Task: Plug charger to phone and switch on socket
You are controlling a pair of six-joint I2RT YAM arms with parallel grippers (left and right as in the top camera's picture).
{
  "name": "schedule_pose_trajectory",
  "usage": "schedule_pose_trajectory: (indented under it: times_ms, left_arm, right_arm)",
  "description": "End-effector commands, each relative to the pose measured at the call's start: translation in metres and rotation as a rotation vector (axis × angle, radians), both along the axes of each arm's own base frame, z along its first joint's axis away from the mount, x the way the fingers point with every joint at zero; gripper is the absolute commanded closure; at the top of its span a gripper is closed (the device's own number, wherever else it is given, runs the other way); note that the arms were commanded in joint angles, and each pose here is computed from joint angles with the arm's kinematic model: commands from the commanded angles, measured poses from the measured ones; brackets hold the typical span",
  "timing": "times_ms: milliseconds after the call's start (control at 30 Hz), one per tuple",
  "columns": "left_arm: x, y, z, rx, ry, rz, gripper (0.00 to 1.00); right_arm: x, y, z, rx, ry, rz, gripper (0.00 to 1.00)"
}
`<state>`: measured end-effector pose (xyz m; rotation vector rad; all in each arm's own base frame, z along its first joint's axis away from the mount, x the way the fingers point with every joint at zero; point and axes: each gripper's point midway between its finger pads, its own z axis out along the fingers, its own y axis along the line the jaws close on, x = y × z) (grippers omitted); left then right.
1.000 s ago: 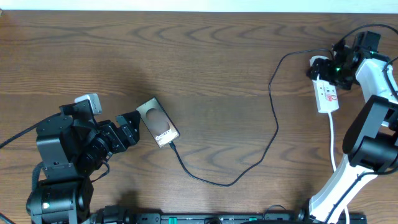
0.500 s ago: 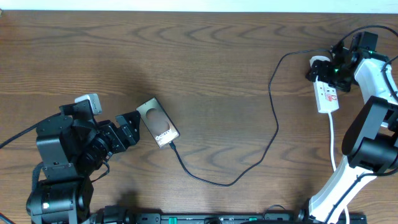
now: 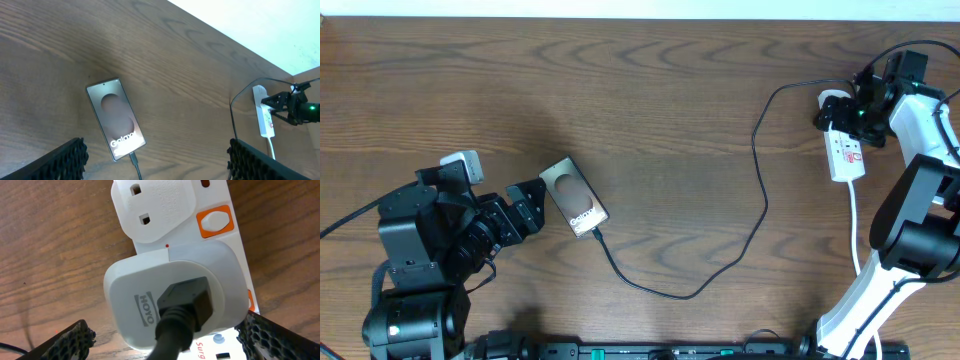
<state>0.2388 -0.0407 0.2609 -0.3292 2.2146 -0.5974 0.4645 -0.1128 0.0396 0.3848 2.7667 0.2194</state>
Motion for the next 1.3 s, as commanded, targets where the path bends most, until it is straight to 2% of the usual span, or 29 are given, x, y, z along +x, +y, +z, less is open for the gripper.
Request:
schedule_pose_trajectory:
  times_ms: [0, 967, 1267]
  left_arm:
    - [0.000, 0.002, 0.000, 0.017, -0.004, 0.001, 0.12]
    - [-0.001, 0.002, -0.001, 0.016, 0.000, 0.001, 0.12]
    - [-0.001, 0.002, -0.001, 0.016, 0.004, 0.001, 0.12]
  right_arm:
    - [0.001, 0.010, 0.009, 0.026, -0.020, 0.004, 0.08]
    - [0.002, 0.021, 0.004, 0.086, -0.019, 0.024, 0.08]
    - [0.000, 0.028, -0.012, 0.100, 0.016, 0.033, 0.08]
